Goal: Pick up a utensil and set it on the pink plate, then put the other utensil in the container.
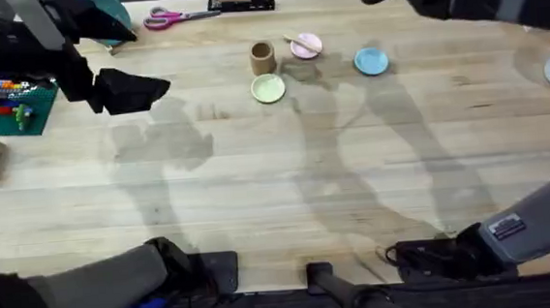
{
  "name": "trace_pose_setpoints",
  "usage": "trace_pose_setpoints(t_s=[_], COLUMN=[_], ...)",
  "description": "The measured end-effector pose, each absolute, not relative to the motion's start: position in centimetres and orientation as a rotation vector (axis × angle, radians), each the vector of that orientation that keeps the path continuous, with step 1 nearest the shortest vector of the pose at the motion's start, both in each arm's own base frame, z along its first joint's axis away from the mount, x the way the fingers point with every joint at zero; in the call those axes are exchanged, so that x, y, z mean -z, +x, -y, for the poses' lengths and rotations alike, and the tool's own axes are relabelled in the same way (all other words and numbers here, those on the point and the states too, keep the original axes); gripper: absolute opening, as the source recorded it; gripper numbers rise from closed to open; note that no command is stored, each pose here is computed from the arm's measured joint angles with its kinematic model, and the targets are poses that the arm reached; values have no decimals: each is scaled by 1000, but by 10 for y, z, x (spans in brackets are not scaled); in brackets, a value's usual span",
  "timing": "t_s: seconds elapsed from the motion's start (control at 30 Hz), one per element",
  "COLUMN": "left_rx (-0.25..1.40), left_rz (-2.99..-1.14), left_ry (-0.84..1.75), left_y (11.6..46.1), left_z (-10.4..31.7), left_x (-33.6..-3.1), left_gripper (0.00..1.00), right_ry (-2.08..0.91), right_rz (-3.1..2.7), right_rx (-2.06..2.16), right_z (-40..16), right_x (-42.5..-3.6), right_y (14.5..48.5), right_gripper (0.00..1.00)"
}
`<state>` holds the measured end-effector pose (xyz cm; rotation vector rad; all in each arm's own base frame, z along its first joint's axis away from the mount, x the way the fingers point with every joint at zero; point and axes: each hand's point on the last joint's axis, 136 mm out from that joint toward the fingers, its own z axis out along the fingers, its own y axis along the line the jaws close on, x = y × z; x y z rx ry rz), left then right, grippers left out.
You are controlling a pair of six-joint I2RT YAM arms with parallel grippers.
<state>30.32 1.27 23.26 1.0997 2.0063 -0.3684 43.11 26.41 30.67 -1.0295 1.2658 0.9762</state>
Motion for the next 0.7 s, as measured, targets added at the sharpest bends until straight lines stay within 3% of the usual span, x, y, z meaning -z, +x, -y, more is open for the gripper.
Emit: trace_pose_setpoints(t_s=[0.7], left_rx=[368], left_rz=[-2006], left_ry=[1100], left_y=[303], left_z=[-13], left_x=[-233], left_gripper=[994], right_ry=[-1027], right_rz=[-1329], right_rx=[-1112], right_z=[-269], right_x=[-210], right_y=[465], right_gripper=[31])
